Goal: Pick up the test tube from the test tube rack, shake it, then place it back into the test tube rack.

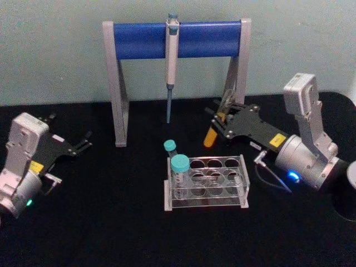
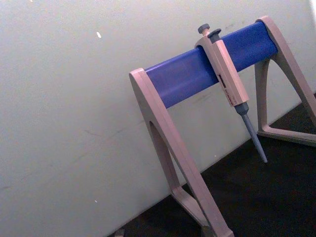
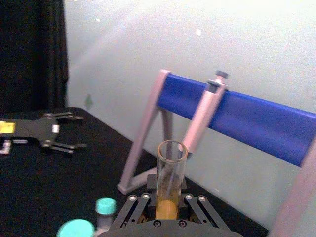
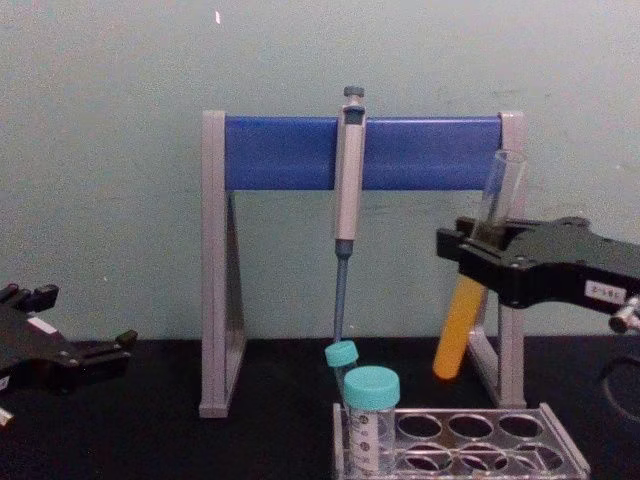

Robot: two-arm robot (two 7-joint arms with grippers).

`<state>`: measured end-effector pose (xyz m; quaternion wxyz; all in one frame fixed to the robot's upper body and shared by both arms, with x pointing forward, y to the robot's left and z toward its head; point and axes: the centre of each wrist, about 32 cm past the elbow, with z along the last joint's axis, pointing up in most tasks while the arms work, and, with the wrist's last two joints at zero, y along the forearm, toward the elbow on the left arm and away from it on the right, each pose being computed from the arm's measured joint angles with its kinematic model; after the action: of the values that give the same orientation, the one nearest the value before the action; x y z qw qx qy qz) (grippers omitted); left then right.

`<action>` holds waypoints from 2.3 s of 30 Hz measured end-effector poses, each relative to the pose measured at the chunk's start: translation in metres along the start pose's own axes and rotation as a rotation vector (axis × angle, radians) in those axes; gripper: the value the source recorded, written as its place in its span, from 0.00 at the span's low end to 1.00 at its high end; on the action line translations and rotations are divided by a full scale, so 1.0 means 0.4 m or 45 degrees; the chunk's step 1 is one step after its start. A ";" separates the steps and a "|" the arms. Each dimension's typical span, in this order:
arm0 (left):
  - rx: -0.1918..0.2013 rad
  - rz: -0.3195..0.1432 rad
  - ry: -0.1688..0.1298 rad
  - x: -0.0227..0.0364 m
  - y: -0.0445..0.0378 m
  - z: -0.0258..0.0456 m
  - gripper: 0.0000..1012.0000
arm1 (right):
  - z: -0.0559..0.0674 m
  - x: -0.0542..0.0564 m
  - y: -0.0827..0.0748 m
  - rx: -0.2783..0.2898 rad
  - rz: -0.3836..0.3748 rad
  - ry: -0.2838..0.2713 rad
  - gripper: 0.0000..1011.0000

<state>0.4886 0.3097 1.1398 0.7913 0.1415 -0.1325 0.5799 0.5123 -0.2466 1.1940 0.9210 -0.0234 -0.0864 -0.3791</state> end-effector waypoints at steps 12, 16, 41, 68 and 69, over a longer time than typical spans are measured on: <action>0.000 0.000 0.000 0.000 0.000 0.000 0.99 | -0.002 0.012 -0.068 -0.015 -0.049 0.011 0.22; 0.000 0.000 0.000 0.000 0.000 0.000 0.99 | 0.004 -0.003 -0.096 -0.006 -0.045 0.018 0.22; 0.000 0.000 0.000 0.000 0.000 0.000 0.99 | 0.001 -0.071 -0.012 0.003 0.018 0.045 0.22; 0.000 0.000 0.000 0.000 0.000 0.000 0.99 | 0.023 -0.034 -0.101 -0.007 -0.116 0.012 0.22; 0.000 0.000 0.000 0.000 0.000 0.000 0.99 | 0.023 -0.034 -0.101 -0.007 -0.116 0.012 0.22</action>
<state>0.4886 0.3097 1.1398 0.7913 0.1415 -0.1324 0.5799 0.4730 -0.2650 1.1995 0.9031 -0.0201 -0.0819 -0.4210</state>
